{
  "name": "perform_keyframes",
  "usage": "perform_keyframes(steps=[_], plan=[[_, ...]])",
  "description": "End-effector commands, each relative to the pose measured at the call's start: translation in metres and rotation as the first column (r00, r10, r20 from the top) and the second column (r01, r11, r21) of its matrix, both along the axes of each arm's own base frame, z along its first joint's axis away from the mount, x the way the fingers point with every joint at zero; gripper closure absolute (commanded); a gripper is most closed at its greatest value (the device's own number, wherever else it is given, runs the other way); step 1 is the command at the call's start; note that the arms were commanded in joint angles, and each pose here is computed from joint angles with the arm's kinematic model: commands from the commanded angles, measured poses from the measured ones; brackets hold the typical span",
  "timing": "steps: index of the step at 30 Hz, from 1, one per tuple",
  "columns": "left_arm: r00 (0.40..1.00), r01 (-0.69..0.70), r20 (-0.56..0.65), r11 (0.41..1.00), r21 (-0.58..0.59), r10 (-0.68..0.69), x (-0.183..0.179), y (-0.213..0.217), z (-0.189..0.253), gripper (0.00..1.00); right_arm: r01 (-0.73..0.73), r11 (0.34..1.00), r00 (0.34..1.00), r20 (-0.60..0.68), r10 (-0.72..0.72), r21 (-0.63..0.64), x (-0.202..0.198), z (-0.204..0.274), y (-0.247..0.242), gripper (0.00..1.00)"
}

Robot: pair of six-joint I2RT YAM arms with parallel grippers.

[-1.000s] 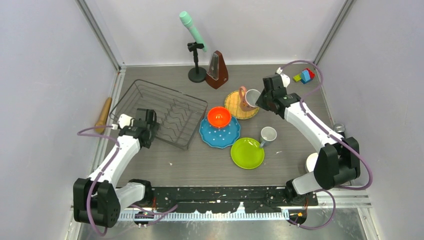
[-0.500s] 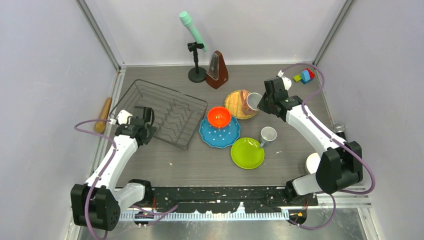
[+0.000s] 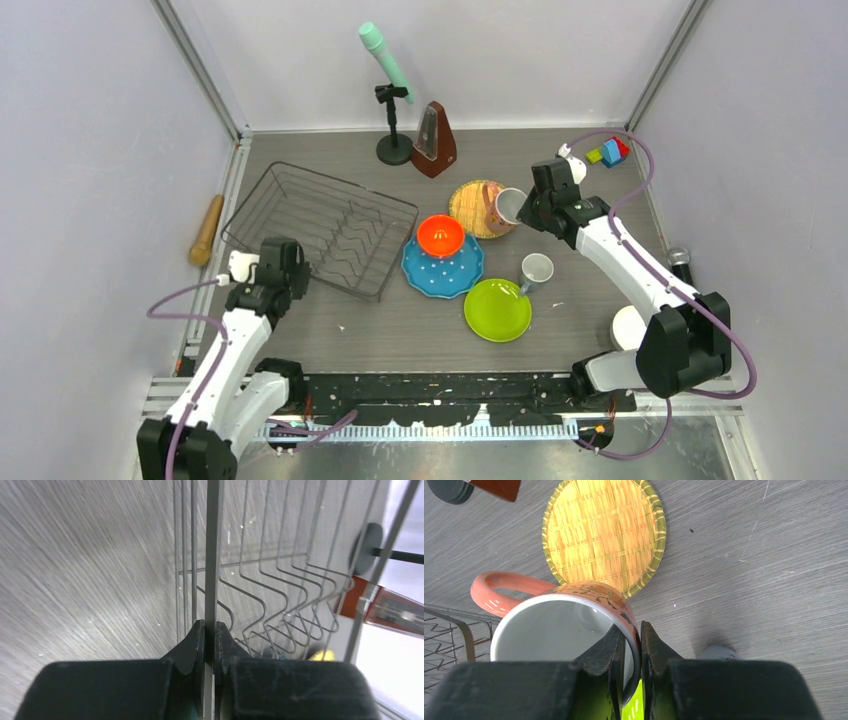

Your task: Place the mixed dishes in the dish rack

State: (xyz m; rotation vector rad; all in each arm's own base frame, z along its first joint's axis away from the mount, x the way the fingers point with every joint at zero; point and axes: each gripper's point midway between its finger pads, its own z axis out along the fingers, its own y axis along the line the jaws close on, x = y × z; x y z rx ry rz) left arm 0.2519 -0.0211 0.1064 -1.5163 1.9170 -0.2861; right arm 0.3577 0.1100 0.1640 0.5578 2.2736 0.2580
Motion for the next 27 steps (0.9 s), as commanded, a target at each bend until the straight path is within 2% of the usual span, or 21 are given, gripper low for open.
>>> perform_keyframes(steps=[1, 11, 16, 20, 22, 24, 27], plan=[[0.996, -0.039, 0.076, 0.979, -0.199, 0.055, 0.005, -0.030, -0.011, 1.00, 0.000, 0.999, 0.992, 0.123, -0.006, 0.051, 0.009, 0.037, 0.005, 1.00], [0.996, 0.089, -0.008, 0.986, -0.141, -0.091, 0.015, -0.068, -0.017, 1.00, -0.015, 1.000, 0.990, 0.137, 0.012, 0.024, 0.013, 0.048, 0.004, 1.00], [0.989, 0.147, 0.002, 0.980, -0.131, -0.148, 0.016, -0.091, -0.021, 0.93, -0.026, 0.999, 0.989, 0.143, 0.021, 0.031, 0.018, 0.054, 0.008, 1.00], [0.982, 0.184, -0.026, 0.981, -0.064, -0.186, 0.014, -0.087, -0.018, 0.56, -0.073, 0.996, 0.988, 0.142, 0.064, 0.059, 0.020, 0.059, 0.019, 1.00], [0.976, 0.215, -0.040, 0.977, 0.005, -0.215, 0.013, -0.079, -0.010, 0.42, -0.099, 0.993, 0.986, 0.144, 0.089, 0.071, 0.020, 0.062, 0.024, 1.00], [0.960, 0.281, -0.037, 0.957, 0.069, -0.279, 0.017, -0.075, 0.004, 0.36, -0.154, 0.984, 0.978, 0.154, 0.139, 0.091, 0.018, 0.068, 0.033, 1.00], [0.883, 0.469, -0.041, 0.876, 0.113, -0.468, 0.026, -0.083, 0.026, 0.33, -0.242, 0.962, 0.958, 0.191, 0.215, 0.130, 0.016, 0.079, 0.048, 1.00]])
